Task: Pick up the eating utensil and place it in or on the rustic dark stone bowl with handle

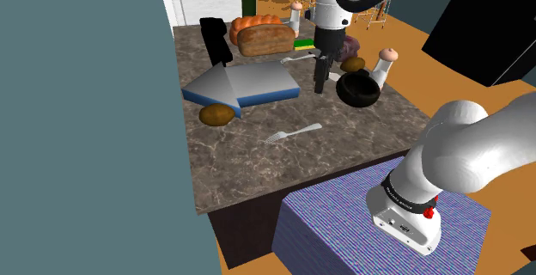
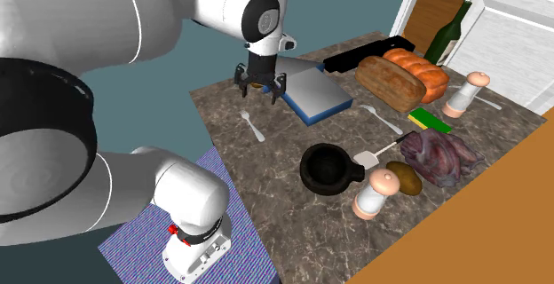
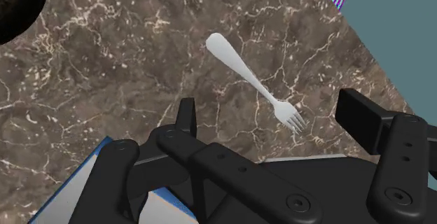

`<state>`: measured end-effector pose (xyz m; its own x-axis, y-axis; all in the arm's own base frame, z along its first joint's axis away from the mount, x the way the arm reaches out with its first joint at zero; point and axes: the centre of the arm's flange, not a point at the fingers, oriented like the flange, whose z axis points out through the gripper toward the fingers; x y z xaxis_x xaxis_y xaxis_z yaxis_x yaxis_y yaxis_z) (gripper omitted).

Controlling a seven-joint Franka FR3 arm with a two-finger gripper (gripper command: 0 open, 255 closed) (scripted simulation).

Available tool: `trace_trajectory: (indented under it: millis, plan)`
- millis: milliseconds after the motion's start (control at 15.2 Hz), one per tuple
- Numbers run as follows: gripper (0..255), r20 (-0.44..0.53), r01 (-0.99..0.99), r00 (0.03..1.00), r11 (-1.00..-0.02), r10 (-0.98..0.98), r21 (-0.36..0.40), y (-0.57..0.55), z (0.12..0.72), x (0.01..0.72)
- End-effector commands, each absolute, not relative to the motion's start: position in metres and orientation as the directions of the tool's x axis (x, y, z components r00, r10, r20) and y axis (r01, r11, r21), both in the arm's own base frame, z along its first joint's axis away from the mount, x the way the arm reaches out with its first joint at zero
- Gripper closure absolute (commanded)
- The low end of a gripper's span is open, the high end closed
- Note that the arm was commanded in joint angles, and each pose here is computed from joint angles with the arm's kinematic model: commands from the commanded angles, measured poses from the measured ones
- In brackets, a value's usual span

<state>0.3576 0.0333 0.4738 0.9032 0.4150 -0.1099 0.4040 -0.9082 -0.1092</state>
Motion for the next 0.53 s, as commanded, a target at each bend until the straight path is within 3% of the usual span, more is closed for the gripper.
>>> trace_trajectory:
  millis: [0,462]
  plan:
    - [0,-0.112,0.518,0.84,-0.846,0.531,-0.127,0.04,0.45,0.369]
    - [0,-0.105,0.818,0.534,-0.544,0.839,-0.189,0.086,0.366,0.391]
